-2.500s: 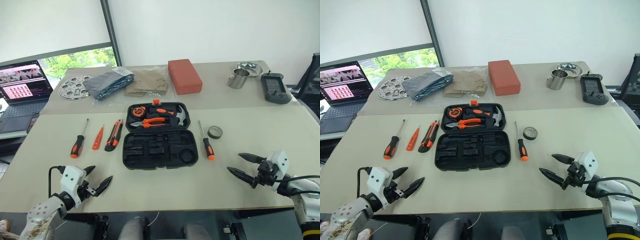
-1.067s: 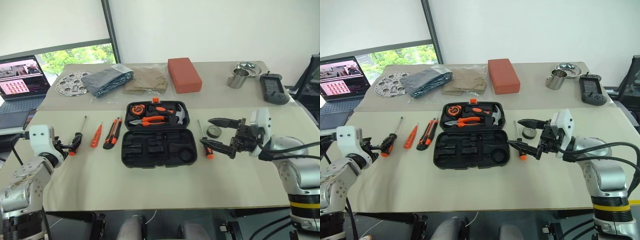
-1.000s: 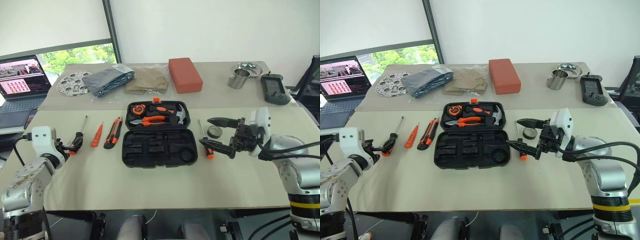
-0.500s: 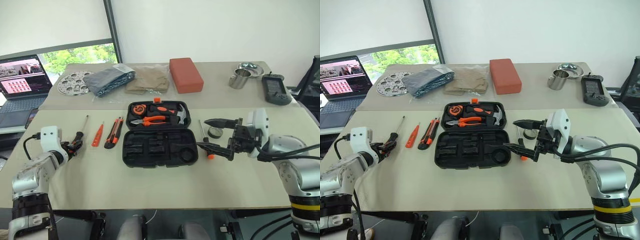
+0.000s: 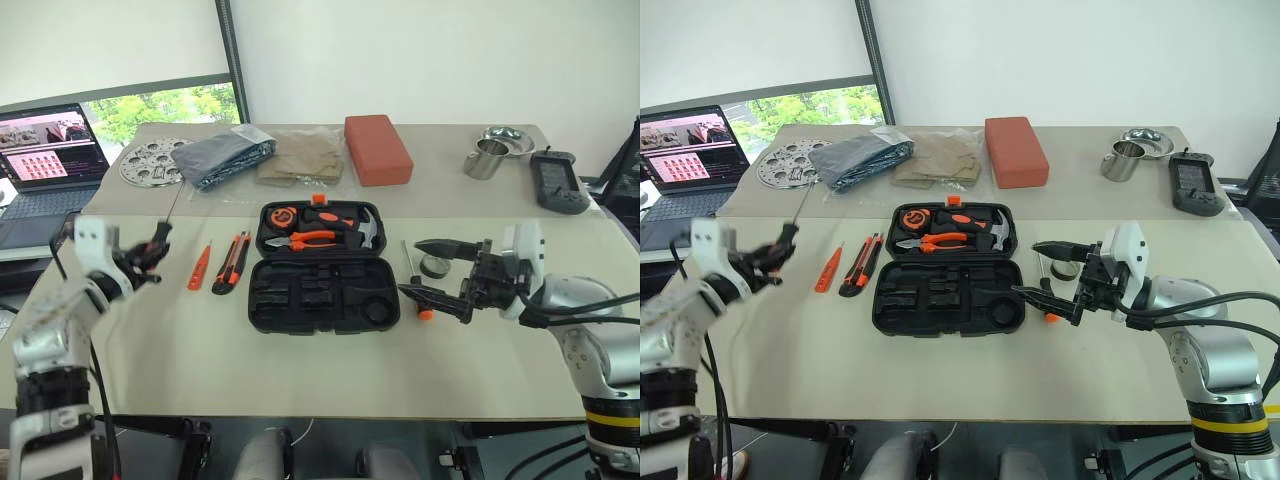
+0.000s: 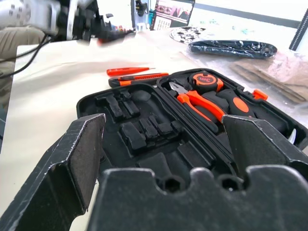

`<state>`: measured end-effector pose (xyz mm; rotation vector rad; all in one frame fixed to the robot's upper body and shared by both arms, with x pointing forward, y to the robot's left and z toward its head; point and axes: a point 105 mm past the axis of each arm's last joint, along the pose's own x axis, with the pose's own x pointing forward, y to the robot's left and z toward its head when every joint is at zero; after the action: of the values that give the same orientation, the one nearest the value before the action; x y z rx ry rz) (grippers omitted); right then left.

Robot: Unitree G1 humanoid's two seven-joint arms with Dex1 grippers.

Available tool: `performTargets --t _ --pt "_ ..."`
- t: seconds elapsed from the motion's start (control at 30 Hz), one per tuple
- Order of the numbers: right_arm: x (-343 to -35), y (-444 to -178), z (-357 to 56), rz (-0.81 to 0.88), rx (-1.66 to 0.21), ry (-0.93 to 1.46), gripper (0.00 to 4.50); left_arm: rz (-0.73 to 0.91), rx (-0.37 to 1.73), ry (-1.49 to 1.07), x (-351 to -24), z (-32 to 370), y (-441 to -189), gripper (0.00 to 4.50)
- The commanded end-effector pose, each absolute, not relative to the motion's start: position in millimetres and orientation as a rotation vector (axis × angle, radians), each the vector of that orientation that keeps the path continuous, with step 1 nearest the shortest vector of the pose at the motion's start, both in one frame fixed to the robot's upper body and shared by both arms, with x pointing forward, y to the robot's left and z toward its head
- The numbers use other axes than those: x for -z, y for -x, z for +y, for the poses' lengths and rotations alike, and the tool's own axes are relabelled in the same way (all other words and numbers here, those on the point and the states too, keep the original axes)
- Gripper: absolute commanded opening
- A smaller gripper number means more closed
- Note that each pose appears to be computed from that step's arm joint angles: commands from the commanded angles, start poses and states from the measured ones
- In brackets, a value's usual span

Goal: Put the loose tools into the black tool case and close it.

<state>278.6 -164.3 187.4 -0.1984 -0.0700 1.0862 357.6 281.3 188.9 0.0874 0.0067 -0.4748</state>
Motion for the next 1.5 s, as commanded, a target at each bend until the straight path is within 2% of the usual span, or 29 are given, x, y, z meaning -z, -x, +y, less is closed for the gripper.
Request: performTargets --t 0.03,0.2,0.4,0.5,0.8,1.17,1.33,1.4,1.43,1.5 --pt "-202 -275 -176 -0.135 -1.075 0.19 4.5 -0.046 0.842 -0.222 -201 225 -355 0.98" --pt "-210 -263 -191 -0.185 -1.084 0.162 4.5 0.076 1.199 -0.464 -169 173 -356 0.98" --pt "-214 -251 -202 -0.218 -1.053 0.141 4.5 0.14 1.303 -0.601 -149 153 -368 0.98" --pt "-211 -246 -203 -0.212 -1.036 0.144 4.5 0.186 1.334 -0.672 -138 147 -372 0.98" --pt "-211 -244 -201 -0.226 -1.017 0.145 4.5 0.206 1.344 -0.715 -133 130 -382 0.98" --pt "-212 -245 -199 -0.234 -1.026 0.147 4.5 0.23 1.245 -0.839 -129 139 -395 0.98" --pt "-212 -246 -198 -0.238 -1.028 0.147 4.5 0.235 1.276 -0.846 -127 136 -392 0.98" --pt "-213 -246 -199 -0.239 -1.027 0.149 4.5 0.231 1.289 -0.836 -127 133 -391 1.98" --pt "-213 -246 -199 -0.239 -1.027 0.151 4.5 0.228 1.293 -0.832 -128 132 -391 2.17" --pt "-213 -246 -200 -0.239 -1.027 0.152 4.5 0.2 1.27 -0.841 -132 131 -394 2.87"
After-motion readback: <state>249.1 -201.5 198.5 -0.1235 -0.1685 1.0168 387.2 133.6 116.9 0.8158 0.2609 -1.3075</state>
